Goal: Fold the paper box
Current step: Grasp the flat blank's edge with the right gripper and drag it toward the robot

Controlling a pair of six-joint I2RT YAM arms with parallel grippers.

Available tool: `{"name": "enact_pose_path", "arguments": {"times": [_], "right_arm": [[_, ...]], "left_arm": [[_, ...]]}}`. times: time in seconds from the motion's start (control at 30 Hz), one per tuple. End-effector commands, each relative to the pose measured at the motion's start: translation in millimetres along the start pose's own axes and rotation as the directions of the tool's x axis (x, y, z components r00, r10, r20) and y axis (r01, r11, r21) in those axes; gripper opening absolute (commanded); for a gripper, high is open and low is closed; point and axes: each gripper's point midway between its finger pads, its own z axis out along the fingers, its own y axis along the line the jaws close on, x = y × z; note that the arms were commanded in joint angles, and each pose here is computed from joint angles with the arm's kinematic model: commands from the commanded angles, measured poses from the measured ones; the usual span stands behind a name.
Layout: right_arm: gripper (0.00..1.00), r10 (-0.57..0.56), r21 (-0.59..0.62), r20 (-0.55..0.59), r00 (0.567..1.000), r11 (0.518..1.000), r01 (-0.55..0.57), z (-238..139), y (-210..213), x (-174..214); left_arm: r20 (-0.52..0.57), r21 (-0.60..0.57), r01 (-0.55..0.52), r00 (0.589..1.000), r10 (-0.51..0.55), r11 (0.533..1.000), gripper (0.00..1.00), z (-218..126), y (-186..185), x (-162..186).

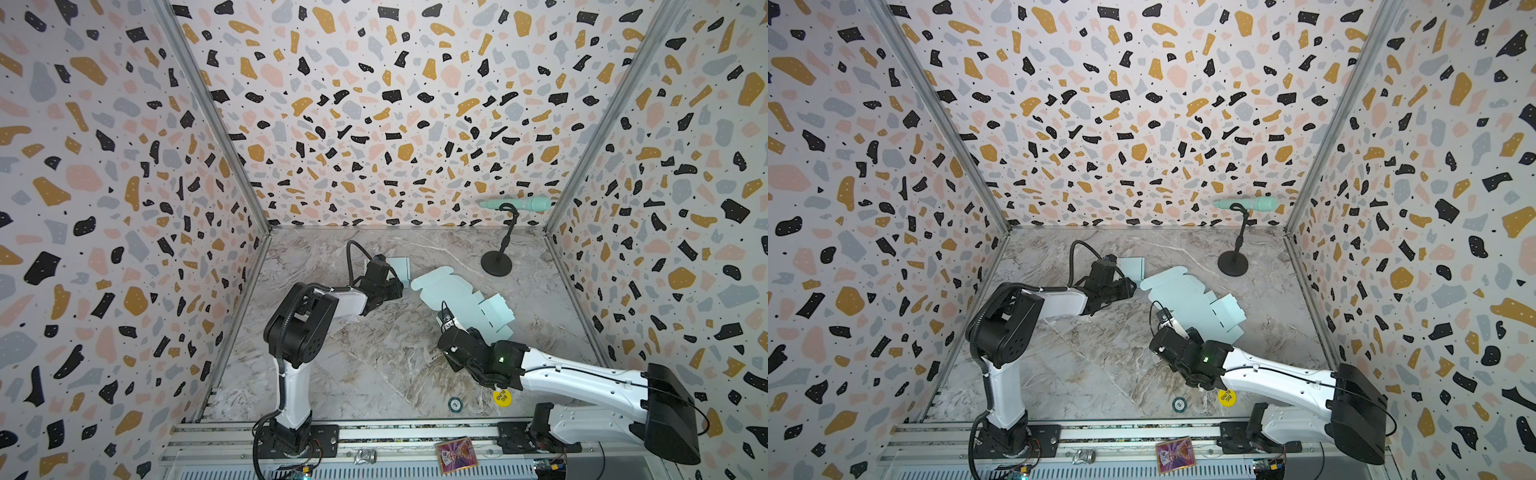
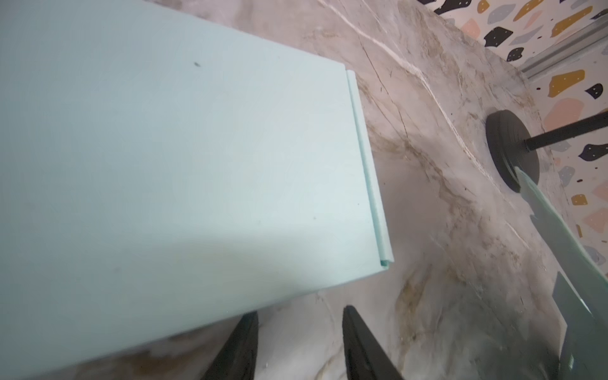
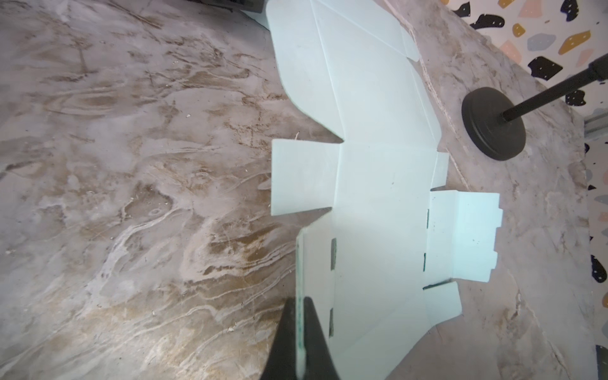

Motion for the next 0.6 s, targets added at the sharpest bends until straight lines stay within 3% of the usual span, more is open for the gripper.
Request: {"name": "enact_pose_path", "arguments": {"times": [0.0, 0.3, 0.57], "right_arm": [[0.00, -0.019, -0.026, 0.115, 0.993, 0.999, 0.022, -13, 4, -23], [0.00, -0.088, -0.058, 0.164, 0.983, 0.993, 0.098, -19, 17, -28], [0.00, -0.116, -0.072, 0.209, 0.971, 0.988, 0.134, -22, 28, -37]], "left_arm": [[0.060, 0.006, -0.002, 0.998, 0.001, 1.000, 0.44, 8, -5, -26], [0.083, -0.017, 0.023, 0.996, -0.021, 1.000, 0.45, 25, 14, -49], [0.079, -0.066, 0.025, 0.997, -0.020, 0.998, 0.45, 3, 48, -47]]}}
